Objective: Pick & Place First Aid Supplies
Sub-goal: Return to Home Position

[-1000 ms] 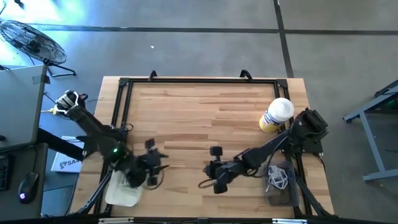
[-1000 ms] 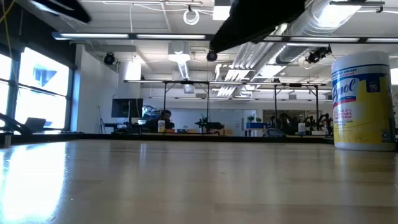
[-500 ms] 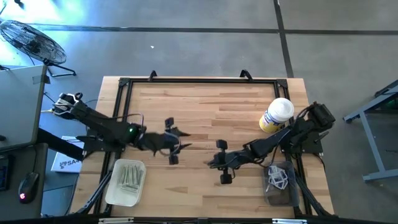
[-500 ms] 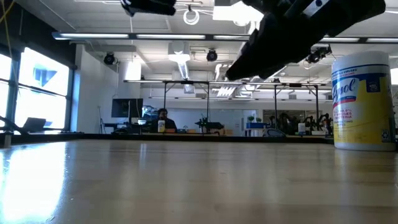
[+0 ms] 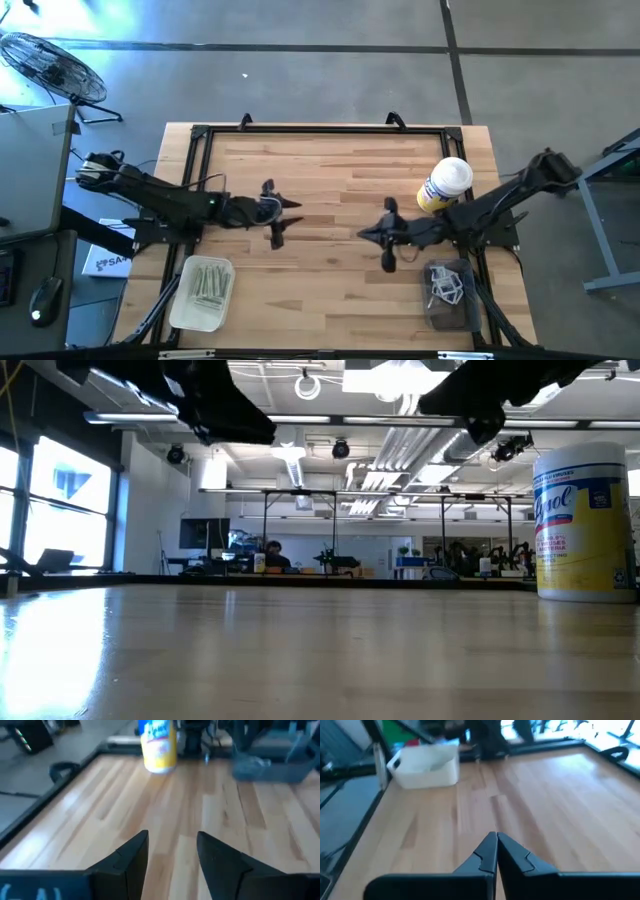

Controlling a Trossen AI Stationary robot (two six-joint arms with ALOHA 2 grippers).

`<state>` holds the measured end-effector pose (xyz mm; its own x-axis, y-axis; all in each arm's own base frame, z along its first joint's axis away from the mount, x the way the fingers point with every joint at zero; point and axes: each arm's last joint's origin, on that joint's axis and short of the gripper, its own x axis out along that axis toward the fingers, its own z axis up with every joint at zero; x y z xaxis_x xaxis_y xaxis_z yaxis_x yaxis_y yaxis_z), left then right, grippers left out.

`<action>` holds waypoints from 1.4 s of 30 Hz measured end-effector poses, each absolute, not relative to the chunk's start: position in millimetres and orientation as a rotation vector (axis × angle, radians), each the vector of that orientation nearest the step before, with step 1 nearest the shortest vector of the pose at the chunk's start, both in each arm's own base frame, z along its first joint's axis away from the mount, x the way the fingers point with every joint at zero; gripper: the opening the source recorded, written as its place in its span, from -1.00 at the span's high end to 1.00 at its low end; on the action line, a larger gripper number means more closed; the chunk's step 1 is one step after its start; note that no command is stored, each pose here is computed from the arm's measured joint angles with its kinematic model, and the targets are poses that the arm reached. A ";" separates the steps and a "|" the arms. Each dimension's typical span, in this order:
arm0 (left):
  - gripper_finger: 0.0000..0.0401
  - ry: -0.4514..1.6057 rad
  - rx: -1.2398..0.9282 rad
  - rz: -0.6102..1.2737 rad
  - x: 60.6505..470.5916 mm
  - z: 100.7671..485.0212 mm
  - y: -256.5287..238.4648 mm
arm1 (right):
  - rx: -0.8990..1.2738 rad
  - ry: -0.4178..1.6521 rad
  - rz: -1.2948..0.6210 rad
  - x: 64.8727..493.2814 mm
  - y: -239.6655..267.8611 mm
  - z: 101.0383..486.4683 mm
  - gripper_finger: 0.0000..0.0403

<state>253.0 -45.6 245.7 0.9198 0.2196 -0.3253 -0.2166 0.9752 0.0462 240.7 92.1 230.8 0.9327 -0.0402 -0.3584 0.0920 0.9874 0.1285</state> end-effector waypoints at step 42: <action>0.17 0.012 -0.127 0.370 90.8 205.6 23.6 | 0.142 -0.322 0.233 104.2 15.6 201.7 0.97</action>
<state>90.8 23.6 205.6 0.9324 0.3598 -0.0352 -0.3614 0.9245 -0.1214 104.2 15.6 201.7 0.9221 0.2041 0.3288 -0.2491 0.9633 0.1004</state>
